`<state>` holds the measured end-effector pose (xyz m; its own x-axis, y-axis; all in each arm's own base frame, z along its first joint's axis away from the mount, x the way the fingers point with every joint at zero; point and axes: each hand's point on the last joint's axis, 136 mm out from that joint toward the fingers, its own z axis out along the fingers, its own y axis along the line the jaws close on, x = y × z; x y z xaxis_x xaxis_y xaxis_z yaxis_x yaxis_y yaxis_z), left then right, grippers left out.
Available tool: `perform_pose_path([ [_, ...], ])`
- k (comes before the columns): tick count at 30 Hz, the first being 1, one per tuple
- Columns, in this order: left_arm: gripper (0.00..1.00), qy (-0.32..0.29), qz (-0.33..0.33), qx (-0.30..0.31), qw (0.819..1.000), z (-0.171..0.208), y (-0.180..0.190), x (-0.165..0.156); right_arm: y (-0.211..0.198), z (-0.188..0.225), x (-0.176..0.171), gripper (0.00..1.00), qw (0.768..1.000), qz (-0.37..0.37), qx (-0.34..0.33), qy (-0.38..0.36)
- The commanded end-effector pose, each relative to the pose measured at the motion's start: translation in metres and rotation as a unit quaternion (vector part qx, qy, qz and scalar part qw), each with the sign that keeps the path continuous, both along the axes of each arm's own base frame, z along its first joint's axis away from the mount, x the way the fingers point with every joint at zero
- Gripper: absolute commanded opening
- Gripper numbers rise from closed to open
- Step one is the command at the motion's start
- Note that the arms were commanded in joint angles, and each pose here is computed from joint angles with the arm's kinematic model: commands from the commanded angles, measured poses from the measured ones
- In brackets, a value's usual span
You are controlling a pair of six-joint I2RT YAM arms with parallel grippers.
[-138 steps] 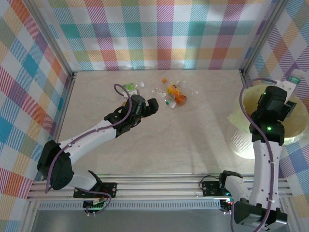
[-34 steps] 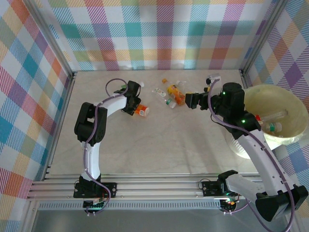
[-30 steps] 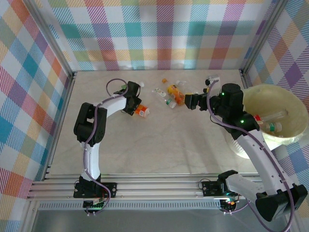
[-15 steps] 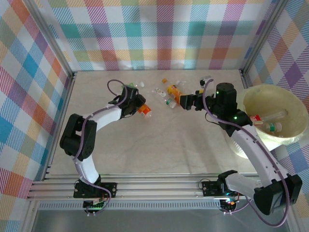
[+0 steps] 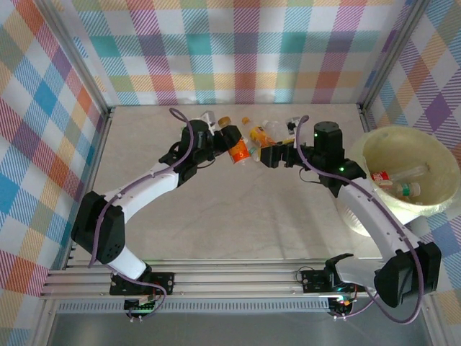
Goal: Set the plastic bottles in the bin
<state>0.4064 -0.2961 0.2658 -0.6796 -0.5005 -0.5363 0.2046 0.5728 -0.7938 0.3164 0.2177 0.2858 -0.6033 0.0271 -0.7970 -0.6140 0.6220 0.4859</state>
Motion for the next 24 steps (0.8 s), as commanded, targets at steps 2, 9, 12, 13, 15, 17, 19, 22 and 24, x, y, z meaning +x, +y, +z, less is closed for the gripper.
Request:
perform_pose_path([
  [2,0.42,-0.069,-0.080,-0.069,0.992,0.052,-0.024,-0.020,0.025,0.014,-0.019,1.00,0.994,0.094,0.053,0.017],
  [9,0.42,-0.109,-0.150,-0.114,0.976,0.076,-0.053,-0.043,0.038,0.018,-0.013,1.00,0.988,0.114,0.092,0.050],
  [12,0.42,-0.114,-0.171,-0.121,0.971,0.078,-0.063,-0.050,0.044,0.025,-0.012,1.00,0.983,0.128,0.118,0.051],
  [13,0.42,-0.115,-0.174,-0.122,0.970,0.078,-0.066,-0.051,0.046,0.028,-0.011,1.00,0.982,0.130,0.127,0.050],
  [15,0.42,-0.114,-0.177,-0.123,0.970,0.077,-0.068,-0.052,0.048,0.032,-0.008,1.00,0.980,0.131,0.140,0.048],
  [17,0.42,-0.113,-0.178,-0.123,0.970,0.076,-0.070,-0.052,0.049,0.032,-0.005,0.97,0.980,0.127,0.145,0.048],
  [19,0.42,-0.113,-0.180,-0.124,0.969,0.076,-0.071,-0.053,0.049,0.030,-0.003,0.89,0.981,0.122,0.143,0.052],
  [22,0.42,-0.113,-0.183,-0.123,0.969,0.075,-0.072,-0.054,0.048,0.027,-0.003,0.71,0.982,0.118,0.137,0.055],
  [24,0.42,-0.112,-0.183,-0.123,0.969,0.075,-0.072,-0.053,0.048,0.026,-0.006,0.63,0.982,0.123,0.135,0.055],
])
